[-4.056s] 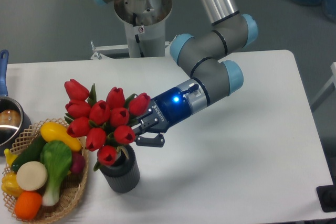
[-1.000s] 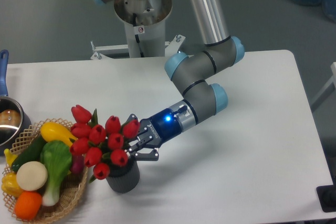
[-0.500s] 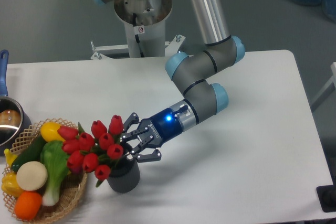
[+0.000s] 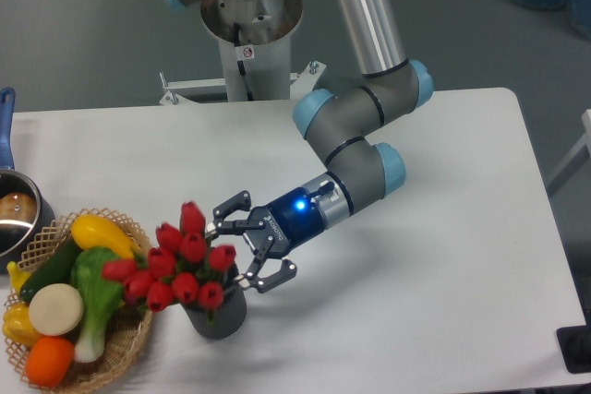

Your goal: Insert the flowers into the vase

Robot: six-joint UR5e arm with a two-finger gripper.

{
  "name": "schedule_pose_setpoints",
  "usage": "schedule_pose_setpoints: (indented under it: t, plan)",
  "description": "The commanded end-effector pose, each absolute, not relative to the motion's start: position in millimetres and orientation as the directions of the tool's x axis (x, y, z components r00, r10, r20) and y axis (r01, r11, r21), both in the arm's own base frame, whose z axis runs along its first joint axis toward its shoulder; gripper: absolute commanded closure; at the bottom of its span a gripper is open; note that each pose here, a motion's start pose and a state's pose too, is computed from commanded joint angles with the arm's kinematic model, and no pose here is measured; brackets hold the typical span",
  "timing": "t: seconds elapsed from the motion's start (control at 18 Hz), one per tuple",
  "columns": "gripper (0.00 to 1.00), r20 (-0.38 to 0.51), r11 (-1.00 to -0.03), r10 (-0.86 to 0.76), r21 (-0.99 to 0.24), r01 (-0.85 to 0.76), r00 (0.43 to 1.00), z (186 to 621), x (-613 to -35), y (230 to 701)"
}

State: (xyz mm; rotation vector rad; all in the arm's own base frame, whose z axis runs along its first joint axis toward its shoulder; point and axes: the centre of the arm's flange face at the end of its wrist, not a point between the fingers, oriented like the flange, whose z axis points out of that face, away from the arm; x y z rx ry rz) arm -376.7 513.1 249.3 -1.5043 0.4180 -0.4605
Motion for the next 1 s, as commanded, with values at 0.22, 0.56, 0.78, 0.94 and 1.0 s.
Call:
schedule_pose_setpoints:
  t: [0.22, 0.56, 0.78, 0.94, 1.0]
  plan:
    - [0.00, -0.040, -0.067, -0.508, -0.994, -0.085, 0.860, 271.8, -388.7, 498.7]
    - [0.00, -0.097, -0.120, -0.456, -0.978, -0.169, 0.884, 311.9, -407.9, 472.1]
    - [0.00, -0.182, -0.267, -0.400, -0.915, -0.304, 0.898, 338.8, -436.3, 444.5]
    - [0.00, -0.252, -0.416, -0.344, -0.823, -0.387, 0.905, 364.8, -454.5, 409.9]
    - [0.00, -0.267, -0.495, -0.325, -0.770, -0.403, 0.908, 367.6, -460.7, 396.4]
